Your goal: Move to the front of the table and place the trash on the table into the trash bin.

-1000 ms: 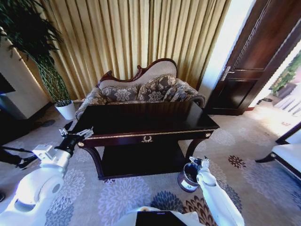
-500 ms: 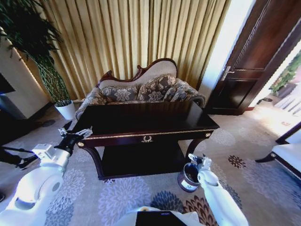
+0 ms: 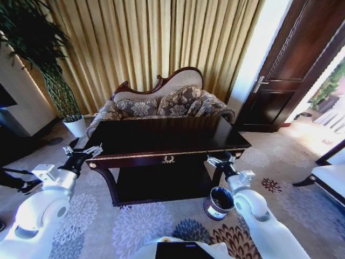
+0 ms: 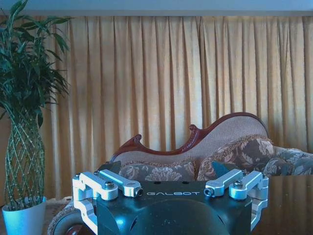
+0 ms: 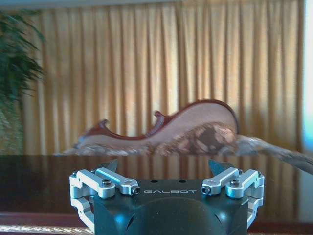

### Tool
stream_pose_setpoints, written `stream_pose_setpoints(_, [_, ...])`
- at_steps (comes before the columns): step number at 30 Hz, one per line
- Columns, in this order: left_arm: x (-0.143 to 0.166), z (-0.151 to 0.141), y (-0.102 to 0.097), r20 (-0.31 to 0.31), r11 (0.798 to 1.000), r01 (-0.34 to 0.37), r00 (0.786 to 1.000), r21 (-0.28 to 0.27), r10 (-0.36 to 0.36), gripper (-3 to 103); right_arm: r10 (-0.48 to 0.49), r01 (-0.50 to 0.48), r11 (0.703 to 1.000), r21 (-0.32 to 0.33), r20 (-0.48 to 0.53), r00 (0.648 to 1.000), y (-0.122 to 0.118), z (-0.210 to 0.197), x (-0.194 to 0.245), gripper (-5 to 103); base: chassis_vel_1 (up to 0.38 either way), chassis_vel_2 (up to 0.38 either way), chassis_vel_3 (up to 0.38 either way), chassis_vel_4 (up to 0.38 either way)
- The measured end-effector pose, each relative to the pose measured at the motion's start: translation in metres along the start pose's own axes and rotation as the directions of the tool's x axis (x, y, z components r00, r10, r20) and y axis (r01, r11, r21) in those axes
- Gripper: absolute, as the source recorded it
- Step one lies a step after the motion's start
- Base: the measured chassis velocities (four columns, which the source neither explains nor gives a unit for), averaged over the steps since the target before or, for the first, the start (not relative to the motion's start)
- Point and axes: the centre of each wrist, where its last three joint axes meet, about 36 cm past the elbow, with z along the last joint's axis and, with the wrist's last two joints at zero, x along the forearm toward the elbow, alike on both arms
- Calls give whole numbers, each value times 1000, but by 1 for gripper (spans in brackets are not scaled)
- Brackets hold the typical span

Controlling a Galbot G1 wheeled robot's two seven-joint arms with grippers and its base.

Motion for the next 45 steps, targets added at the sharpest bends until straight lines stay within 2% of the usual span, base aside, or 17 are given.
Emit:
stream_pose_setpoints(5, [7, -1, 2, 13, 1000, -30, 999, -7, 30, 100, -23, 23, 1000, 12, 17, 1000, 7, -17, 15, 100, 0, 0, 0, 0])
stream_pose_setpoints(11, [17, -3, -1, 11, 999, -30, 999, -14, 31, 100, -48, 48, 999, 8, 42, 998, 17, -30, 22, 100, 0, 0, 0, 0])
stream_pose_setpoints(45, [28, -7, -4, 33, 1000, -29, 999, -10, 30, 100, -33, 33, 999, 7, 43, 999, 25, -35, 42, 100, 105, -108, -98, 108])
